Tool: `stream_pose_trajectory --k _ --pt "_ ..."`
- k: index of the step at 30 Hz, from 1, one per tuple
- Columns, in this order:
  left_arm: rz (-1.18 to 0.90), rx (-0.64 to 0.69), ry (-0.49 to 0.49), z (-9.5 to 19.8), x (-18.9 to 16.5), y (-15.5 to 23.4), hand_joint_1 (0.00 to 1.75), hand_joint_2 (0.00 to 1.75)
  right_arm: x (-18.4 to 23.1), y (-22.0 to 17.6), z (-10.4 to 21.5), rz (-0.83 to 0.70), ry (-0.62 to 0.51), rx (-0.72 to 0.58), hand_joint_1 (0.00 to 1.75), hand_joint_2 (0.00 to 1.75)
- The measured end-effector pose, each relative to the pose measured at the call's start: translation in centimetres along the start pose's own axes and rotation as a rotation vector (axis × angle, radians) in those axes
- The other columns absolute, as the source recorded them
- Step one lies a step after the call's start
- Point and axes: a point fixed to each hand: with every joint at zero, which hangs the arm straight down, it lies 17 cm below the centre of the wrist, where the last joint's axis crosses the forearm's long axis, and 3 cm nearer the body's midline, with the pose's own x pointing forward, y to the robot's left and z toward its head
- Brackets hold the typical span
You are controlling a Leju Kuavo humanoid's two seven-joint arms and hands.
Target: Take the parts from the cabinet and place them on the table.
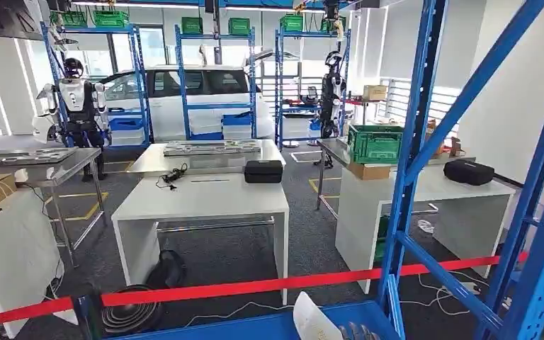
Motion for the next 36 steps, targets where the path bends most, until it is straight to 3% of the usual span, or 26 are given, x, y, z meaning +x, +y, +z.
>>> stream_pose_trajectory --k 13,14,21,36 --pt "0.017 0.011 0.005 0.0 -0.1 0.2 0.00 0.00 1.8 -3.1 -1.2 0.000 -0.059 -0.050 0.00 1.75" --pt "0.017 0.011 0.006 0.0 -0.1 0.2 0.00 0.00 1.9 -3.2 -1.3 0.002 -0.061 -0.052 0.00 0.00" --pt "0.009 0.017 0.004 0.0 -0.1 0.2 0.00 0.00 1.7 -2.7 -1.6 -0.033 -0.056 -0.016 0.00 0.00" --pt "-0.018 -0.002 0.008 0.0 0.2 0.0 0.00 0.00 0.2 5.2 -0.5 -0.100 0.004 0.189 0.00 0.00"
